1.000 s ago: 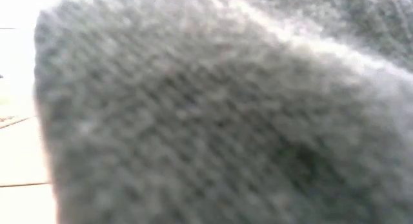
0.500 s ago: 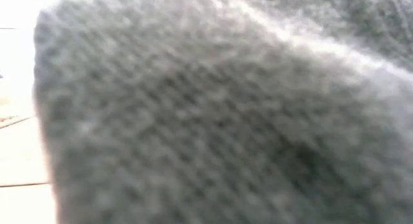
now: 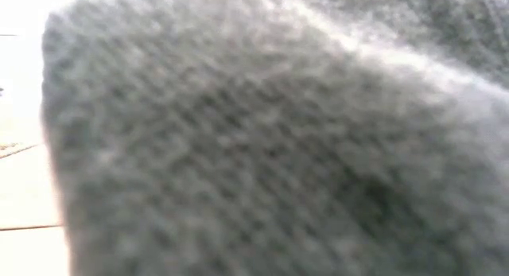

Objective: Pick & Place hat
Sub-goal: Put the right brown cap into the red bin, then put the brown cap into the red bin

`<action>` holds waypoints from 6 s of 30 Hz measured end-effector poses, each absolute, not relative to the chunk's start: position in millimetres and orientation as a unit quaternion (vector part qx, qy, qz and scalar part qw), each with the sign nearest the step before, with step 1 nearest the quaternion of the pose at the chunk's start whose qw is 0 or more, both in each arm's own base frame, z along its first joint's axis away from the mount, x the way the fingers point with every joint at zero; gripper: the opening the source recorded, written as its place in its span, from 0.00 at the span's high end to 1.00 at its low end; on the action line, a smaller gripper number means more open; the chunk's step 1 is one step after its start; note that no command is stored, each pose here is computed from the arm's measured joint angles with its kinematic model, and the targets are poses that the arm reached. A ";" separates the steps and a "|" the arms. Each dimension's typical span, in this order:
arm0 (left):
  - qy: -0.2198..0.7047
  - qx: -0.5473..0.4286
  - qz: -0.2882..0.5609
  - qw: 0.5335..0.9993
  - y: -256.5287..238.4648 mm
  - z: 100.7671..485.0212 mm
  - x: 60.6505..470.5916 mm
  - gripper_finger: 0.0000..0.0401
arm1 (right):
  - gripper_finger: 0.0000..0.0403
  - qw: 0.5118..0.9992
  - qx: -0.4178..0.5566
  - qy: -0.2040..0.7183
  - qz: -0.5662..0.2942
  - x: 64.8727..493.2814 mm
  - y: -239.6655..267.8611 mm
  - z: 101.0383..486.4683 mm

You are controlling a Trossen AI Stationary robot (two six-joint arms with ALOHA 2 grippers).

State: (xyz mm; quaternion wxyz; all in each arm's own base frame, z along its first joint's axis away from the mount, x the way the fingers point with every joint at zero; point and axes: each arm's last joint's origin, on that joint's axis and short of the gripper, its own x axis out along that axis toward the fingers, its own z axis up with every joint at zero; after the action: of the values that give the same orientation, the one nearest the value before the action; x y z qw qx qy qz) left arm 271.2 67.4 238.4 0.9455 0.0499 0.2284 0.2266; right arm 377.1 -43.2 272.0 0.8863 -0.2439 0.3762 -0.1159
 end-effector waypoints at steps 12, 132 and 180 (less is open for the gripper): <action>0.223 0.039 0.177 0.958 64.4 237.7 273.7 0.45 | 0.99 0.921 -0.262 0.284 -0.047 388.0 -36.8 284.4; 0.608 -0.009 0.082 0.790 21.5 228.3 201.4 0.98 | 0.55 0.862 -0.270 0.407 -0.136 363.3 44.2 265.9; 0.509 -0.014 -0.040 0.859 -120.9 268.6 224.9 0.64 | 0.55 0.857 -0.233 0.440 -0.134 351.6 62.8 259.1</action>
State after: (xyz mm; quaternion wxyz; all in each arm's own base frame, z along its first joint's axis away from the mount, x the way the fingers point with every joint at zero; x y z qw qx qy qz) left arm 224.9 -120.9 268.6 0.8595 -0.0140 0.5095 -0.0397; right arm 351.6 62.8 259.1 0.8571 -0.2327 0.4395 -0.1344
